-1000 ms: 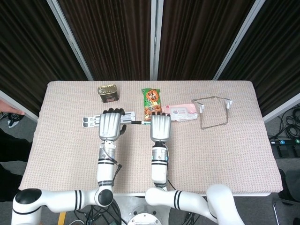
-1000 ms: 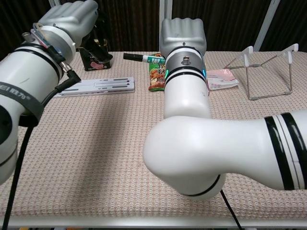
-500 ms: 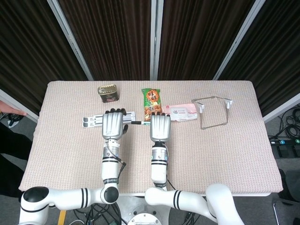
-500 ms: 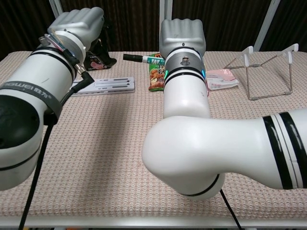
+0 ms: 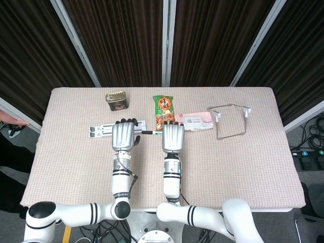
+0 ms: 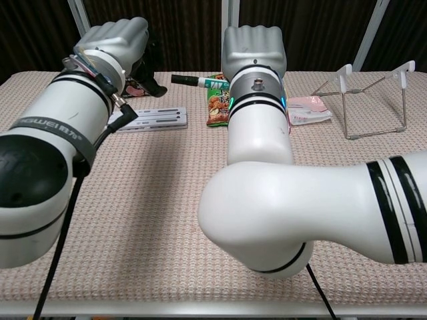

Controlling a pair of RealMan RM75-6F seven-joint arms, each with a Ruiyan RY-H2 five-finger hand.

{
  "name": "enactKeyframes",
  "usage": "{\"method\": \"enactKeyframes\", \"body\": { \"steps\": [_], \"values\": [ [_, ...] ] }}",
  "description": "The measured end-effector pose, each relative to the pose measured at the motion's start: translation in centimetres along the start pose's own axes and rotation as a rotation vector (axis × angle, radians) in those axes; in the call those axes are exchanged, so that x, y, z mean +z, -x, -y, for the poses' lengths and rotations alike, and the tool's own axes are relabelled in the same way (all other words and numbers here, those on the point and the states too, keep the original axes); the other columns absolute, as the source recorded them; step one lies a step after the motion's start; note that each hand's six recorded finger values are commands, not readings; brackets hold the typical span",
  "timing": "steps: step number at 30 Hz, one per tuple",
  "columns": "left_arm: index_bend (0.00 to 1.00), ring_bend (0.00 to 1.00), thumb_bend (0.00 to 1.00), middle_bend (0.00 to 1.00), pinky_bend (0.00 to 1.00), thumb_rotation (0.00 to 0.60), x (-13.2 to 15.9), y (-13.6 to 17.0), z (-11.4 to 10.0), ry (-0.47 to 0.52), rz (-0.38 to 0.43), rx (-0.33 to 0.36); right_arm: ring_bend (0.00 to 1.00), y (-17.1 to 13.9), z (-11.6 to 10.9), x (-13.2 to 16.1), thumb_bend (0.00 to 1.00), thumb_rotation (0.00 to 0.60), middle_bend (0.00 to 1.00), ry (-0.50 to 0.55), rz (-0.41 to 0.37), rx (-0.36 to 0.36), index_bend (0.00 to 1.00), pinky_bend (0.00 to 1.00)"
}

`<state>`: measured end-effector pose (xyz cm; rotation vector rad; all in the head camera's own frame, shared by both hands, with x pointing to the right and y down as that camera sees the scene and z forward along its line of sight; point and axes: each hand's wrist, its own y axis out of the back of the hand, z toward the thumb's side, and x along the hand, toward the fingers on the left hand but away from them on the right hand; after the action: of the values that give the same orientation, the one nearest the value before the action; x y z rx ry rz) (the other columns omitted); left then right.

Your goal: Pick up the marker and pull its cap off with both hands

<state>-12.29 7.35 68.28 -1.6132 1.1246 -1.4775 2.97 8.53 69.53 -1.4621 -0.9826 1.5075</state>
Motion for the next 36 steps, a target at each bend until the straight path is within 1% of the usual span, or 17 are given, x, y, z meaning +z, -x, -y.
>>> {"method": "enactKeyframes", "body": {
  "steps": [10, 27, 36],
  "values": [
    [0.47, 0.40, 0.27, 0.49, 0.46, 0.600, 0.7, -0.1, 0.3, -0.040, 0.019, 0.004, 0.53, -0.1, 0.3, 0.4, 0.33, 0.600, 0.62, -0.007, -0.006, 0.014, 0.62, 0.59],
    [0.49, 0.41, 0.28, 0.51, 0.47, 0.600, 1.6, 0.0, 0.7, -0.050, 0.037, -0.004, 0.53, -0.2, 1.1, 1.0, 0.33, 0.600, 0.62, -0.031, -0.020, 0.041, 0.62, 0.59],
    [0.55, 0.46, 0.33, 0.56, 0.52, 0.600, 1.6, -0.1, 1.0, -0.044, 0.036, -0.013, 0.53, -0.2, 1.3, 1.0, 0.33, 0.600, 0.62, -0.034, -0.018, 0.048, 0.62, 0.59]
  ]
}}
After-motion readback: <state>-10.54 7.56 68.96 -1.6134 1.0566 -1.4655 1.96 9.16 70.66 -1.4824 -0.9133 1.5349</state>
